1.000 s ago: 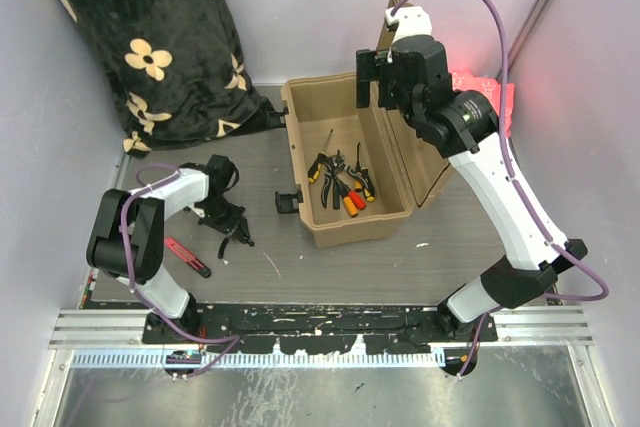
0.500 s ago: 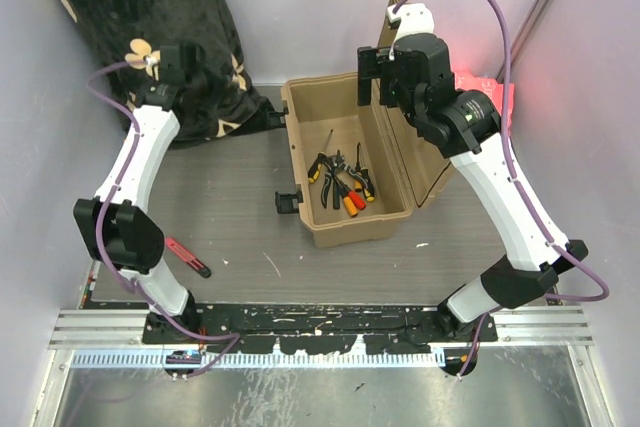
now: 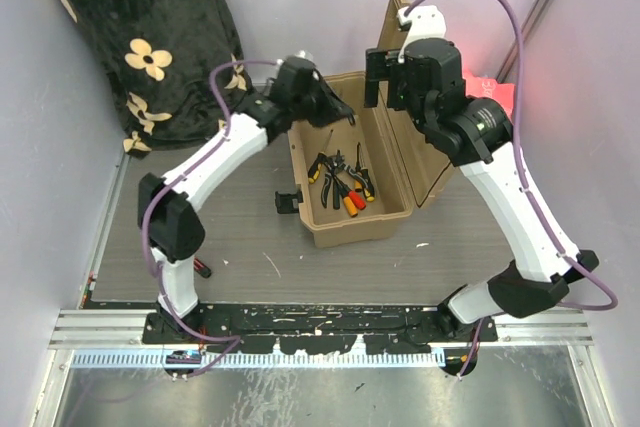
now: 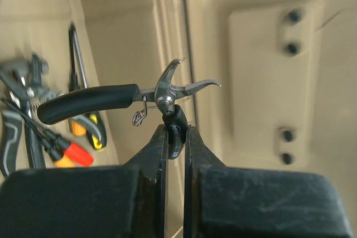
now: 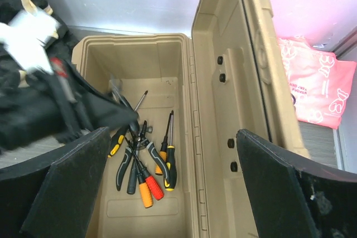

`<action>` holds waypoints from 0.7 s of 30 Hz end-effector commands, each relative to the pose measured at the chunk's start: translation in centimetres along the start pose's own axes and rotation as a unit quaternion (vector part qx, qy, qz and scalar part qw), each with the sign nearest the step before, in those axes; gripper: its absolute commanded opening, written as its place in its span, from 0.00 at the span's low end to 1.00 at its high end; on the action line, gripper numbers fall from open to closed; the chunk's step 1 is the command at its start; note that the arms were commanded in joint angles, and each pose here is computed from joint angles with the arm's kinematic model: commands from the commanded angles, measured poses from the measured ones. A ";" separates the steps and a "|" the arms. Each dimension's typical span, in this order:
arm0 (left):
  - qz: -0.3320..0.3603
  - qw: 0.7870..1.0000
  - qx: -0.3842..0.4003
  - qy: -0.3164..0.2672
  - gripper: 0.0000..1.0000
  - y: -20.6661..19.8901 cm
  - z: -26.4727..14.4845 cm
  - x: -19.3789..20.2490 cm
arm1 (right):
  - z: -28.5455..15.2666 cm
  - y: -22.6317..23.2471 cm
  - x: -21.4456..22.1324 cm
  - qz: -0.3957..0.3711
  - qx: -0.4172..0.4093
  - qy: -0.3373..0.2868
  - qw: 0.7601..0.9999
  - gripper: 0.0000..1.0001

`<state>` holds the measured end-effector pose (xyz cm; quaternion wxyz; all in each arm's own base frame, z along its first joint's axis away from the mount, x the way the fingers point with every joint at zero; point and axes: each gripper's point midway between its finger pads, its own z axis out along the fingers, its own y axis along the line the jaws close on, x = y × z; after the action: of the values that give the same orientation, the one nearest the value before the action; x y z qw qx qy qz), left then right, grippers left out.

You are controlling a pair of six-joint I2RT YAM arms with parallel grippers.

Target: Pack the tool kit

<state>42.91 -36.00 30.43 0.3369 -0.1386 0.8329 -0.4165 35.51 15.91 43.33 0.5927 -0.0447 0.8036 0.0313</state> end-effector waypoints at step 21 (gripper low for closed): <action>-0.039 0.975 -0.121 0.181 0.28 10.9 7.3 16.7 | -4.3 -3.5 -2.4 0.028 0.033 -0.058 0.997 1.00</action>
<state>36.23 -41.46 10.25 0.1386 -0.1393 0.9252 -0.3246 32.38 12.52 45.75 0.6220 -0.0133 0.7825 0.0238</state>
